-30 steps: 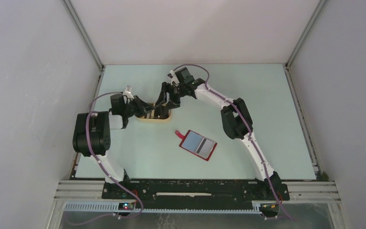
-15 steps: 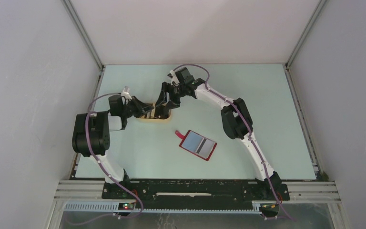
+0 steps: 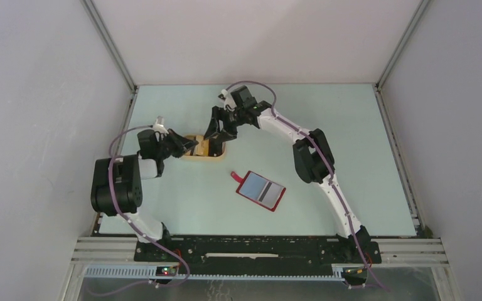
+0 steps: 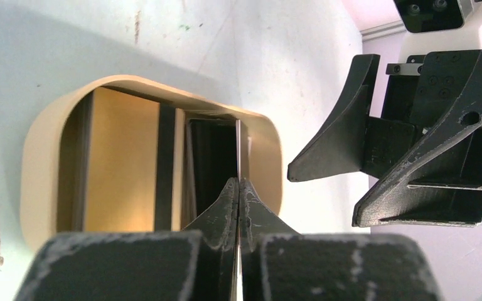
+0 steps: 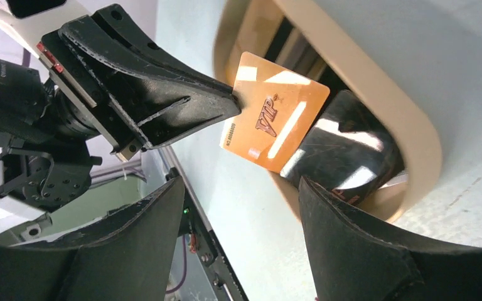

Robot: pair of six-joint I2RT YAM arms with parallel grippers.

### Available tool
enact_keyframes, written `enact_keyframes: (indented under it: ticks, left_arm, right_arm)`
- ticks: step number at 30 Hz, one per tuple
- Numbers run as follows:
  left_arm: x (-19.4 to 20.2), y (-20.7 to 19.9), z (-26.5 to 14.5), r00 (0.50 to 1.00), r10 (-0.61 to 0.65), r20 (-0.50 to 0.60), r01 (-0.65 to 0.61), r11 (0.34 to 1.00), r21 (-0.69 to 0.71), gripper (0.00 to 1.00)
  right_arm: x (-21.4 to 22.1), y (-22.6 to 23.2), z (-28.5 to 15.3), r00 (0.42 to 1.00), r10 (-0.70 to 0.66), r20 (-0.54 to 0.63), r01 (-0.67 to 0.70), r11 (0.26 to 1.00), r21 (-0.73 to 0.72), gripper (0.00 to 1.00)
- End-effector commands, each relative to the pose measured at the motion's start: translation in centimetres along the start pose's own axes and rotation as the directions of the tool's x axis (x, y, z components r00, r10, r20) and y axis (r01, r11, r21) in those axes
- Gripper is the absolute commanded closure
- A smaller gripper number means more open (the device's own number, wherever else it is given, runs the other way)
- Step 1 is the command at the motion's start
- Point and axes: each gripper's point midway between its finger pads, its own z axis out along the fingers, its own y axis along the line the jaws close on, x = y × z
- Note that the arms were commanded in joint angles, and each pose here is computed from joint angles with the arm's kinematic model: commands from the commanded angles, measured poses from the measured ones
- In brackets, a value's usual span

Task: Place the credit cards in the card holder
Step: Pick up the credit card from the storage box.

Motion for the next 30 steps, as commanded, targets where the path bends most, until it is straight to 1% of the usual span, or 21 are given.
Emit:
enact_keyframes:
  ticks: [1,3,6,9,11,12,15,19,22,23,24,25,28,30]
  left_arm:
    - [-2.5,-3.4,-1.9,0.989,0.086,0.122,-0.093,0.994,0.053,1.0]
    - [-2.8,-4.4,-2.7,0.983,0.105,0.152,-0.116,0.991,0.064,1.0]
    - [-3.1,-5.8,-3.7,0.974,0.127,0.187,-0.145,0.986,0.086,1.0]
    - [-3.0,-7.7,-4.7,0.968,0.133,0.211,-0.165,0.977,0.138,1.0]
    - [-2.7,-9.3,-5.2,0.965,0.14,0.22,-0.182,0.966,0.185,1.0]
    - [-2.4,-10.2,-5.4,0.965,0.142,0.222,-0.19,0.958,0.215,1.0]
    - [-1.0,-13.5,-6.0,0.96,0.164,0.225,-0.23,0.923,0.309,1.0]
    - [1.8,-17.2,-6.5,0.953,0.202,0.225,-0.279,0.874,0.398,1.0]
    - [3.8,-19.1,-6.8,0.952,0.222,0.211,-0.296,0.844,0.448,1.0]
    - [4.6,-19.7,-6.9,0.951,0.229,0.206,-0.301,0.834,0.463,1.0]
    - [5.3,-20.2,-7.0,0.951,0.235,0.2,-0.304,0.826,0.475,1.0]
    - [6.0,-20.7,-7.1,0.95,0.241,0.196,-0.308,0.817,0.487,1.0]
    - [8.4,-21.4,-7.2,0.951,0.254,0.178,-0.31,0.804,0.508,1.0]
    - [9.8,-21.5,-7.2,0.952,0.258,0.165,-0.306,0.801,0.514,1.0]
  right_arm:
    - [-1.4,7.7,-5.0,0.964,-0.257,0.064,0.264,0.954,-0.145,0.24]
    - [-1.1,9.1,-6.2,0.93,-0.36,0.072,0.367,0.915,-0.171,0.24]
    - [-0.5,11.3,-8.7,0.855,-0.51,0.093,0.518,0.835,-0.187,0.24]
    - [0.5,12.2,-11.3,0.786,-0.61,0.1,0.617,0.763,-0.191,0.24]
    - [1.3,12.3,-13.4,0.768,-0.632,0.104,0.639,0.743,-0.199,0.24]
    - [1.8,12.1,-14.6,0.75,-0.653,0.107,0.659,0.723,-0.205,0.24]
    - [3.4,11.4,-19.0,0.71,-0.692,0.13,0.703,0.689,-0.174,0.25]
    - [5.9,9.8,-24.7,0.66,-0.731,0.173,0.748,0.661,-0.062,0.24]
    - [8.1,8.1,-27.2,0.631,-0.747,0.209,0.764,0.646,0.0,0.22]
    - [9.1,7.6,-27.6,0.622,-0.753,0.214,0.77,0.637,0.004,0.19]
    - [10.2,7.0,-27.7,0.63,-0.746,0.214,0.766,0.643,-0.013,0.15]
    - [11.3,6.3,-27.6,0.652,-0.731,0.202,0.751,0.659,-0.036,0.1]
    - [14.3,5.6,-27.0,0.743,-0.651,0.158,0.67,0.718,-0.192,0.08]
    - [15.8,5.3,-27.0,0.776,-0.615,0.143,0.628,0.73,-0.269,0.08]
